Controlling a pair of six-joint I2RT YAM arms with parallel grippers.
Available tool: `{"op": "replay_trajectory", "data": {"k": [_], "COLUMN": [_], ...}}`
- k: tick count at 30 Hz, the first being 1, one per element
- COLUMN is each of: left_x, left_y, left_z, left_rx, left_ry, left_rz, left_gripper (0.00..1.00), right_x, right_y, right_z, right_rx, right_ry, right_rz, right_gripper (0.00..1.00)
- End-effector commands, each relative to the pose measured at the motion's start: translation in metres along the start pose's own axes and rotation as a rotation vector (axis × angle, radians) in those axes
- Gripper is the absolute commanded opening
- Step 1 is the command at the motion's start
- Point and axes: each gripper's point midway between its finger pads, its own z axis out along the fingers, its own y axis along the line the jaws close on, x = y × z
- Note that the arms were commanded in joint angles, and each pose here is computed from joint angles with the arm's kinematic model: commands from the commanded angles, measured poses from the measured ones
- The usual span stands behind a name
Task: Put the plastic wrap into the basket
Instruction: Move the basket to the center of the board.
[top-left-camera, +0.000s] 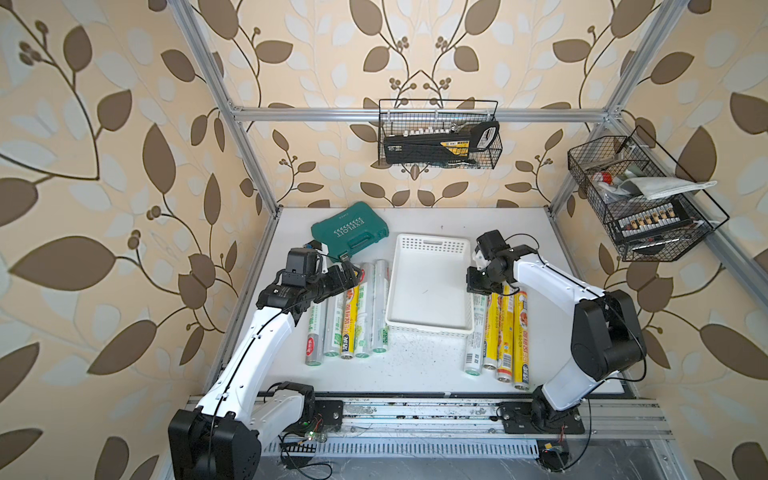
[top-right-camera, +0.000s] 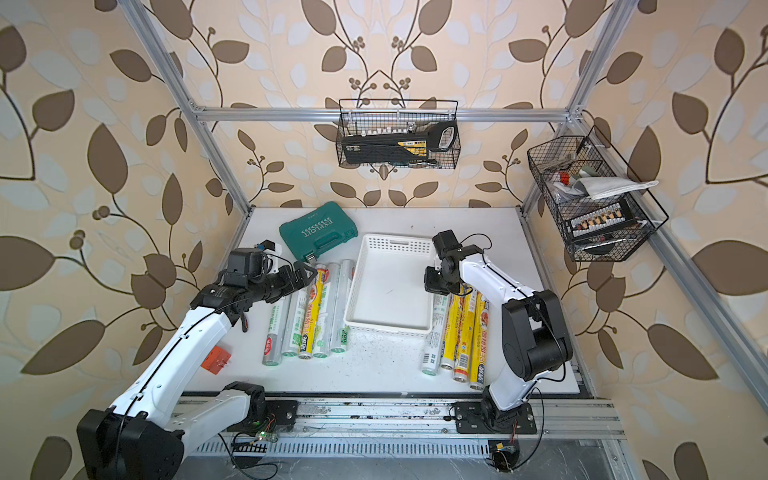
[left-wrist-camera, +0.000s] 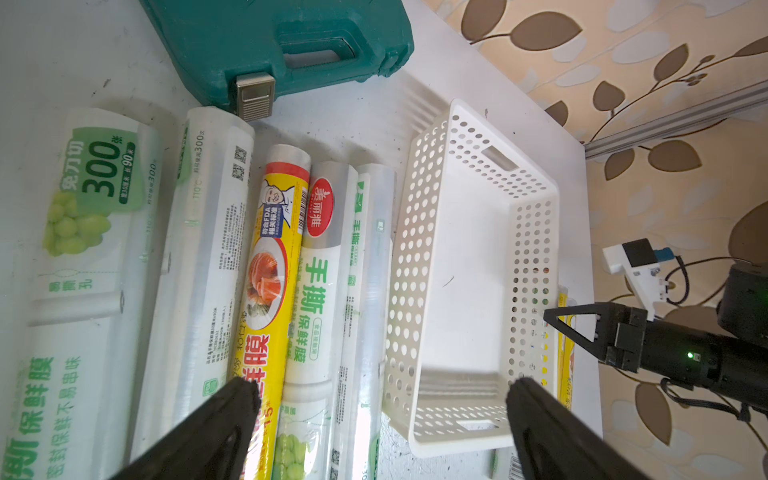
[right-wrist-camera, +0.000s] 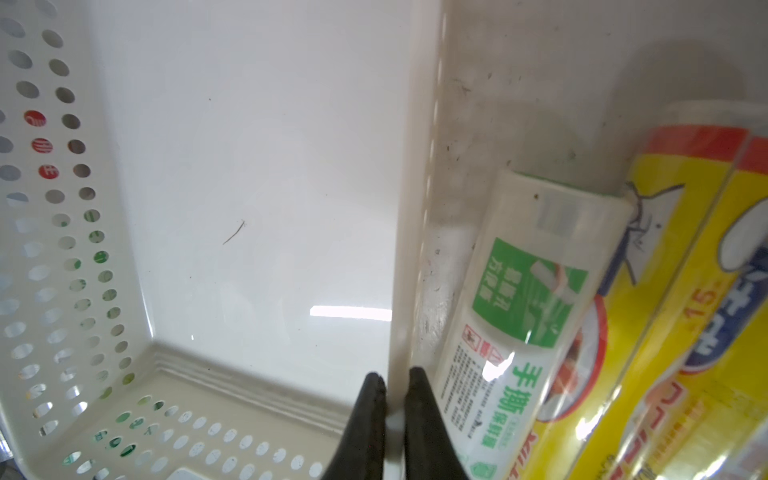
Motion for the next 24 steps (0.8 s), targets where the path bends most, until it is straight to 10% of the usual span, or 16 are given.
{"op": "replay_trajectory", "data": {"k": [1,8,14,24], "left_x": [-0.001,0.003,0.005,0.006], "left_y": [-0.012,-0.014,-0.016,-0.015], "left_z": [-0.005,-0.002,0.0,0.001], "left_rx": [0.035,0.036,0.034,0.027], "left_ry": [-0.007,0.006,0.012,0.017], "left_rz": [0.005,0.011,0.016,0.025], "left_gripper": [0.99,0.99,0.99,0.99], "right_x": [0.011,0.026,0.028,0.033], "right_y": [-0.004,-0.009,-0.012,-0.046], "right_z": [-0.004,-0.009,-0.024,-0.052], "right_rx": [0.013,0.009,0.023,0.06], "right_ry": [0.001,0.003,-0.012,-0.057], "right_rz": [-0.014,-0.016,-0.018,0.077], "right_gripper": [0.13,0.15,0.39,0.4]}}
